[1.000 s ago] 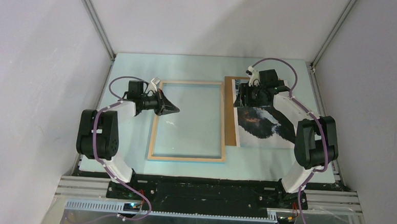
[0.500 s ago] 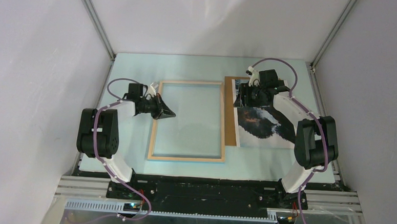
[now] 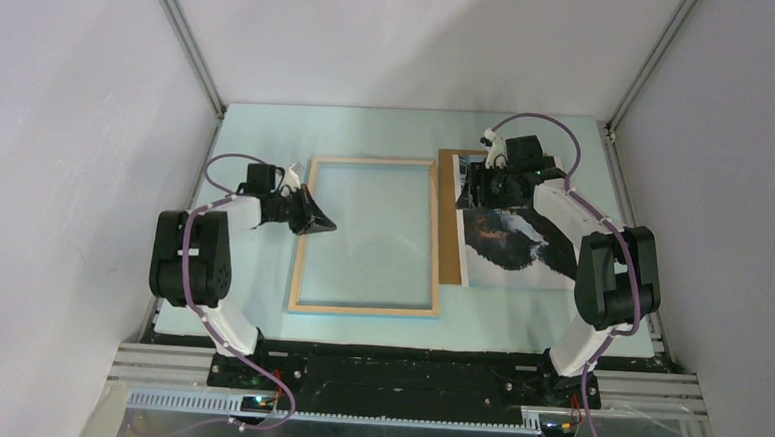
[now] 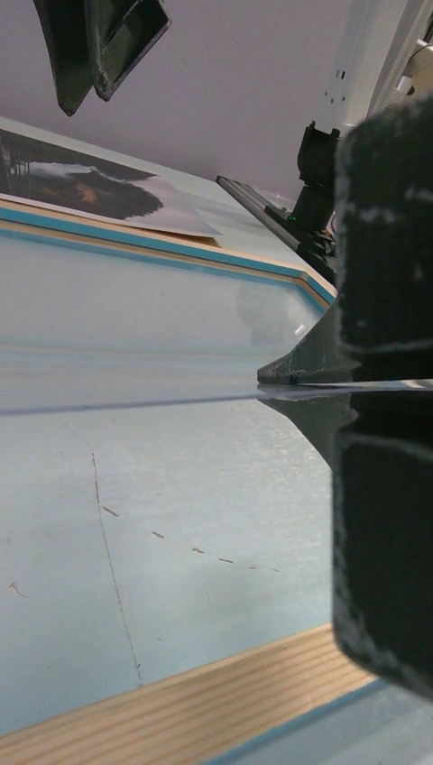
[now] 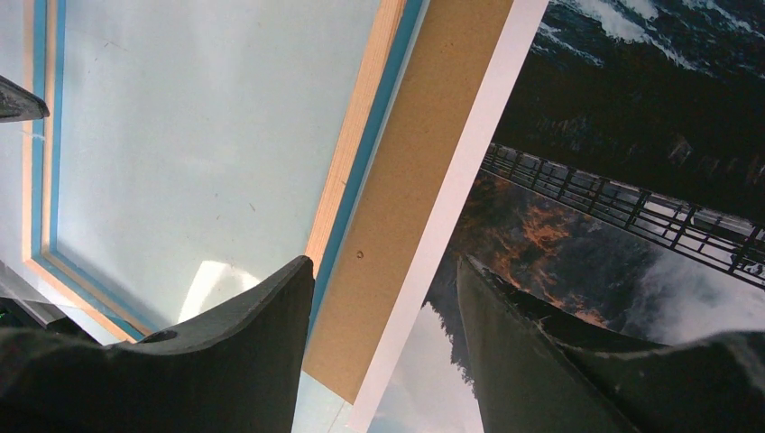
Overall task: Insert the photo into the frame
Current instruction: Place the photo frame item in the photo frame.
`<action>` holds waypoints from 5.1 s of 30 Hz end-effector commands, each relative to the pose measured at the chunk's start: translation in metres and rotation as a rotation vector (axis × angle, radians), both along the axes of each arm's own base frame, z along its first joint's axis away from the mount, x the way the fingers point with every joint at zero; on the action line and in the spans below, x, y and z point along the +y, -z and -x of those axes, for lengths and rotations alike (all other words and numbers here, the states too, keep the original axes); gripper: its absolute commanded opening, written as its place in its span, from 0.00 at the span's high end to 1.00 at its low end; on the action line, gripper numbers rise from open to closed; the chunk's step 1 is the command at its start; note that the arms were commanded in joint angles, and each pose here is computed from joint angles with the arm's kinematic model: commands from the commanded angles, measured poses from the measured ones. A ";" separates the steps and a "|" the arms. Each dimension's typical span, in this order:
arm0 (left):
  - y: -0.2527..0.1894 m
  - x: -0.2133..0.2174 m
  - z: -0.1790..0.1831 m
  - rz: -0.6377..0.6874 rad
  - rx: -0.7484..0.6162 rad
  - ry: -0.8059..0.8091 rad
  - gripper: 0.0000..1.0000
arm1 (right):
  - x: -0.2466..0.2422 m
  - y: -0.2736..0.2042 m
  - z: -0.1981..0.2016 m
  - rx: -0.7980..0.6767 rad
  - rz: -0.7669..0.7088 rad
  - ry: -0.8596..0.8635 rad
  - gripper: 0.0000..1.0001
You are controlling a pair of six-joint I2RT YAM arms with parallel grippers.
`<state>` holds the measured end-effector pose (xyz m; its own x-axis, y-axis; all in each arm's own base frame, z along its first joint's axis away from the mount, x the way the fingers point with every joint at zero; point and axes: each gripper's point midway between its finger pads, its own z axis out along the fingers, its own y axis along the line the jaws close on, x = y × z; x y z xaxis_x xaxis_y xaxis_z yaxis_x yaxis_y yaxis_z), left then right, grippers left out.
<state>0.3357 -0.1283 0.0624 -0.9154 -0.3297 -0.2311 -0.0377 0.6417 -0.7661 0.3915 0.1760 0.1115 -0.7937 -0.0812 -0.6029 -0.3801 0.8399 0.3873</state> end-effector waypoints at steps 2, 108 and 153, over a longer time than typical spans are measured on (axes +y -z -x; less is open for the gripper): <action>-0.007 -0.002 -0.015 -0.027 -0.071 0.040 1.00 | 0.004 -0.012 -0.004 -0.049 -0.016 -0.020 0.36; -0.053 -0.061 0.014 0.215 0.104 0.240 1.00 | 0.046 0.076 0.010 0.097 0.099 -0.119 0.76; -0.065 -0.067 0.011 0.255 0.078 0.280 1.00 | 0.049 0.075 0.012 0.096 0.093 -0.134 0.79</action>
<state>0.3237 -0.1869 0.1257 -0.9892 -0.1408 -0.0399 -0.0236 0.4220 -0.9063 0.3773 0.2169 0.0315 -0.8545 -0.1977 -0.4804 -0.4018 0.8377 0.3699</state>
